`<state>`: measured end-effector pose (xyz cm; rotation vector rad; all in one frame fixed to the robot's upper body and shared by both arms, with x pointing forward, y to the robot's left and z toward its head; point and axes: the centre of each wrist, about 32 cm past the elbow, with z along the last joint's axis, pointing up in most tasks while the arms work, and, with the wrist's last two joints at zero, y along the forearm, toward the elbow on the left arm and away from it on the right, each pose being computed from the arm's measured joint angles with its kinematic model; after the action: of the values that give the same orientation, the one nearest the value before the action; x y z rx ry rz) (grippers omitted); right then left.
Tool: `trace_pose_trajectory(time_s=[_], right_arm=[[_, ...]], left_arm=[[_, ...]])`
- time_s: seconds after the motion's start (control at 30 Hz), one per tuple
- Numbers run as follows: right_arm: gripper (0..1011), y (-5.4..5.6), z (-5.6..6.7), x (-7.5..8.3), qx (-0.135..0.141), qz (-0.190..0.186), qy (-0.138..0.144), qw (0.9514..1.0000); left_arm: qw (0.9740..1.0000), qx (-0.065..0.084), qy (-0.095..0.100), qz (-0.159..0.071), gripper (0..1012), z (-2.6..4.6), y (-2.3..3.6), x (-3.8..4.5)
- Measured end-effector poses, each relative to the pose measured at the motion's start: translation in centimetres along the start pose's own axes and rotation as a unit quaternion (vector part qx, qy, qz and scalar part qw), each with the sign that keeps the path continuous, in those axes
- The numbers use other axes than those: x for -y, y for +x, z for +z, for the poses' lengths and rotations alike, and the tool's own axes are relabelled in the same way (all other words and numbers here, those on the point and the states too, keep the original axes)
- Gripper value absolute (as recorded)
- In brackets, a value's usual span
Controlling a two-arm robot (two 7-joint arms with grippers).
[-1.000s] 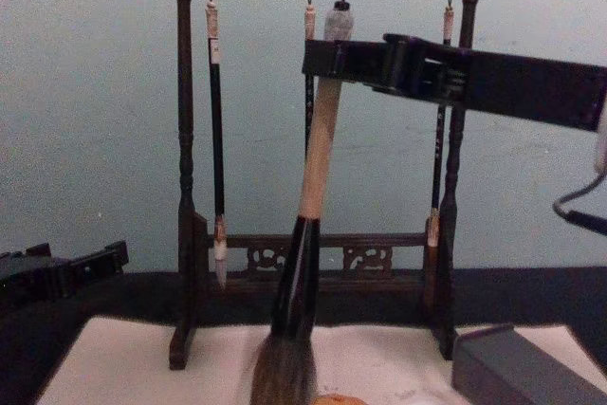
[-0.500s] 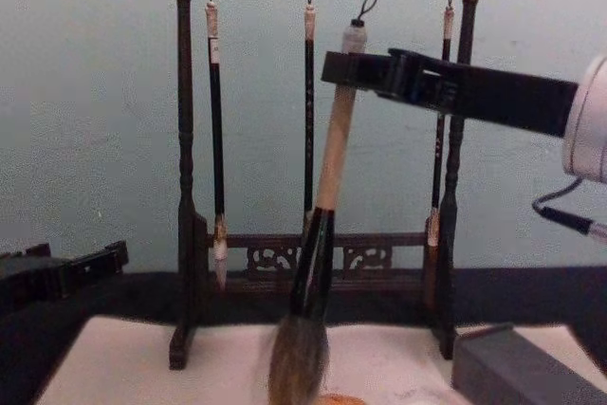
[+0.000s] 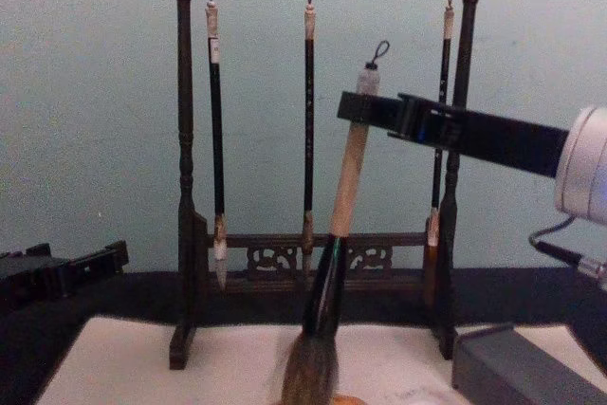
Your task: Pick up the brush from the inkstone, write on the paper, then place the brush back to its original position.
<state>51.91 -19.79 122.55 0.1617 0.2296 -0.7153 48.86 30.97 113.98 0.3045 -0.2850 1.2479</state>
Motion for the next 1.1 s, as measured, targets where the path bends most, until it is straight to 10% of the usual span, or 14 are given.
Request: trace_pose_trajectory(time_s=[1.1], right_arm=[[195,2.8,-2.4,1.8,-0.04,-0.045,-0.014,0.9981]], left_arm=[[1.0,0.0,0.0,0.0,1002,0.0,0.0,0.0]])
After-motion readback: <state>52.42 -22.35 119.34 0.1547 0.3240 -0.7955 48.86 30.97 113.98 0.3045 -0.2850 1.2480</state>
